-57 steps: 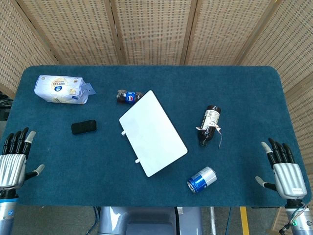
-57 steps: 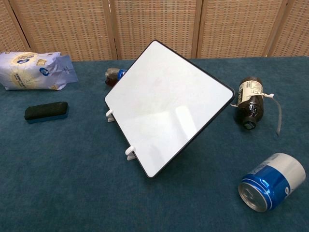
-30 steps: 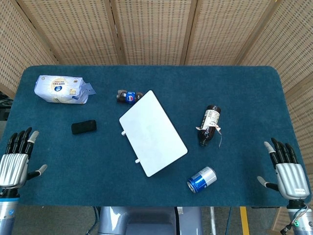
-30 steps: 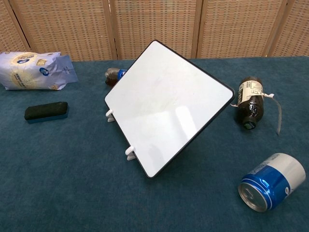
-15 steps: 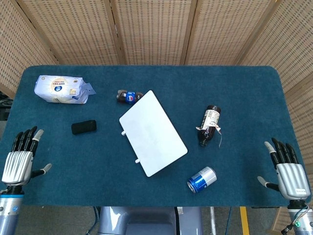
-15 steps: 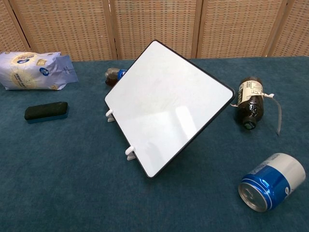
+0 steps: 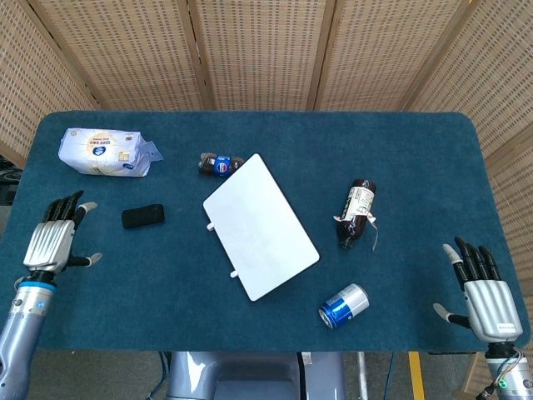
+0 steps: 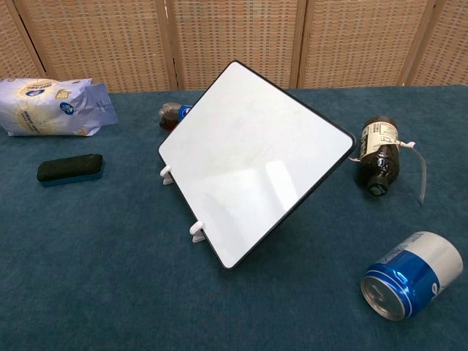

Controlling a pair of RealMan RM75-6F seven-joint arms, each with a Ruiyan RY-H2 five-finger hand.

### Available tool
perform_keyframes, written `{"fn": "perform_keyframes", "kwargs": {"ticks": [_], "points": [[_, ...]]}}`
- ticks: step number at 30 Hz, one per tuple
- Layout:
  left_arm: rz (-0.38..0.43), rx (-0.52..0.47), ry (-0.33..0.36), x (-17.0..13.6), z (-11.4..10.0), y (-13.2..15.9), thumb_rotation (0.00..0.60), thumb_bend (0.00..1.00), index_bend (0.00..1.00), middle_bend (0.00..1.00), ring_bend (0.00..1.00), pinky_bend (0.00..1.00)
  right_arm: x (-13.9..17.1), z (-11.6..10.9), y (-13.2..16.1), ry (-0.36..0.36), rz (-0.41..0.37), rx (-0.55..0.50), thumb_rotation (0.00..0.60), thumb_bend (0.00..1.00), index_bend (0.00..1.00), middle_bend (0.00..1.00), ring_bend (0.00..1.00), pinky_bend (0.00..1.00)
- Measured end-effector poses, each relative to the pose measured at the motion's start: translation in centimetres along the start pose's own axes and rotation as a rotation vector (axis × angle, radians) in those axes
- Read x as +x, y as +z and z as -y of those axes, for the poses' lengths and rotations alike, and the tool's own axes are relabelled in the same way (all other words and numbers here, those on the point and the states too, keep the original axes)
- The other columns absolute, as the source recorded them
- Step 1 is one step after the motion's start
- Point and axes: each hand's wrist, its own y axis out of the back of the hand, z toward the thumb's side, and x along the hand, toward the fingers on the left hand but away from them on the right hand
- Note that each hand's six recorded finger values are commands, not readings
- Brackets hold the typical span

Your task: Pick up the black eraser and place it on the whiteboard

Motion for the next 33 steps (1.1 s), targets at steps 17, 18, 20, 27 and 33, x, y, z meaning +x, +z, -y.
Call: {"fn": "perform_keyframes", "kwargs": {"ticks": [17,18,20,27,33], "points": [[-0.041,0.074,-0.159,7.4,1.9,3.4,0.600,0.05,0.27,0.00,0.00,0.00,-0.1,-0.6,-0.6,-0.011,0.011,-0.041,0.600,0.00,0.00,0.00,0.00,0.00],[-0.049,0.078,-0.168,7.8,2.2,3.6,0.600,0.05,0.27,0.00,0.00,0.00,-0.1,-0.6,-0.6,-0.011,0.010,-0.042,0.600,0.00,0.00,0.00,0.00,0.00],[-0.060,0.086,-0.178,8.6,2.6,3.8,0.600,0.05,0.27,0.00,0.00,0.00,-0.1,-0.6,-0.7,-0.010,0.010,-0.045,0.600,0.00,0.00,0.00,0.00,0.00],[-0.100,0.122,-0.201,11.0,4.2,4.6,0.600,0.05,0.29,0.00,0.00,0.00,-0.2,-0.6,-0.8,-0.006,0.012,-0.054,0.600,0.00,0.00,0.00,0.00,0.00],[-0.104,0.157,-0.226,12.1,5.6,5.4,0.600,0.06,0.29,0.00,0.00,0.00,-0.3,-0.8,-1.1,-0.010,0.016,-0.065,0.600,0.00,0.00,0.00,0.00,0.00]]}}
